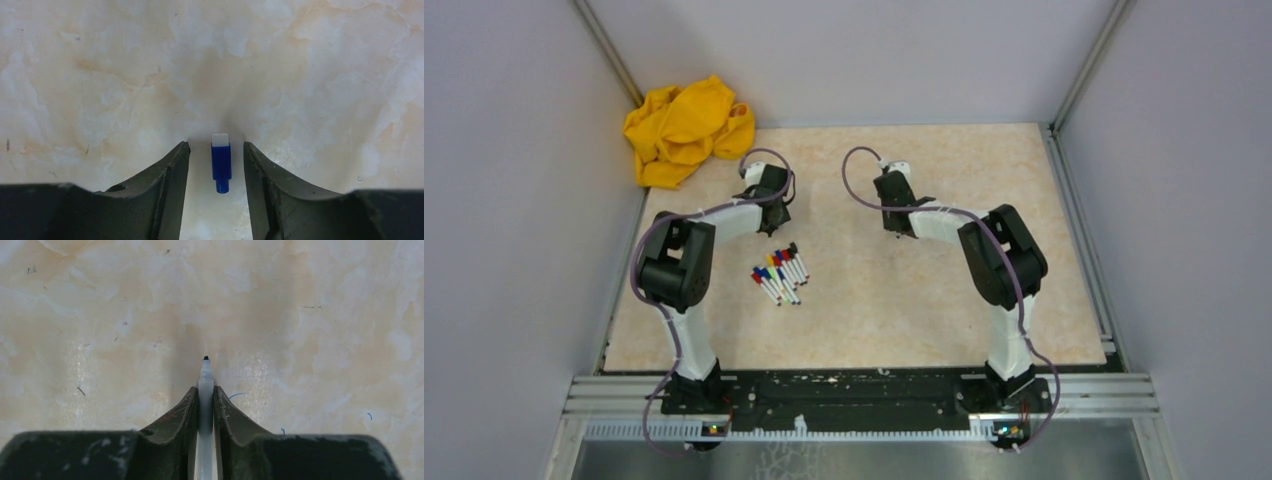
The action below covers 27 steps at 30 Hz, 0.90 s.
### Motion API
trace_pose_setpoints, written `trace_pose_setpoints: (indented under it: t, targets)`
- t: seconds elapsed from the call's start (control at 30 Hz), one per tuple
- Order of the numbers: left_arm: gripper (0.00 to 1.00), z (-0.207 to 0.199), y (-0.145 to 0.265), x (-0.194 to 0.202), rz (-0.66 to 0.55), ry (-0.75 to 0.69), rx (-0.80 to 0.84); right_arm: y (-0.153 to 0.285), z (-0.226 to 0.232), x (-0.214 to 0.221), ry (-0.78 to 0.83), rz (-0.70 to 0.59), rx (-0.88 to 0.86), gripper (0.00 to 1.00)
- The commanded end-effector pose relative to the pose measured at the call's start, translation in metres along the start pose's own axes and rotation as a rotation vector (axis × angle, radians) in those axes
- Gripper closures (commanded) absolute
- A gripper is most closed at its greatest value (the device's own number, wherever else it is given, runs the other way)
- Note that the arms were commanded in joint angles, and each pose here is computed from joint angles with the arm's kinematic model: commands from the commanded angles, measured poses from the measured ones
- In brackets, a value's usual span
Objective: Open the pen caps
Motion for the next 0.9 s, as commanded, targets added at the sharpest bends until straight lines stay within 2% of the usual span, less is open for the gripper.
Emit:
trace_pose_setpoints:
  t: [0.0,0.1,0.2,0.87]
  targets:
    - [0.48,-0.003,0.005,-0.008,-0.014,0.012,-0.002,-0.002,-0.006,0.013,0.002,0.033,0.012,0.8]
    - [0.47,-0.005,0.012,-0.018,-0.035,0.026,0.014,0.0,-0.006,0.011,0.001,0.027,0.004,0.68]
    - [0.42,-0.006,0.019,-0.026,-0.055,0.032,0.024,0.001,-0.006,0.01,0.001,0.026,0.003,0.62]
    - [0.39,0.008,0.065,-0.058,-0.164,0.152,0.071,0.043,-0.003,-0.039,0.122,-0.126,0.039,0.56]
Point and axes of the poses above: each gripper's point midway between its finger pads, its own y axis back along the fingers, its own z axis along the line the jaws close on, x = y × z, the point moved 1 cm from there along y, back along the fingers, and after that the axes turned 7 degrees about y, right-handed, at the moved point
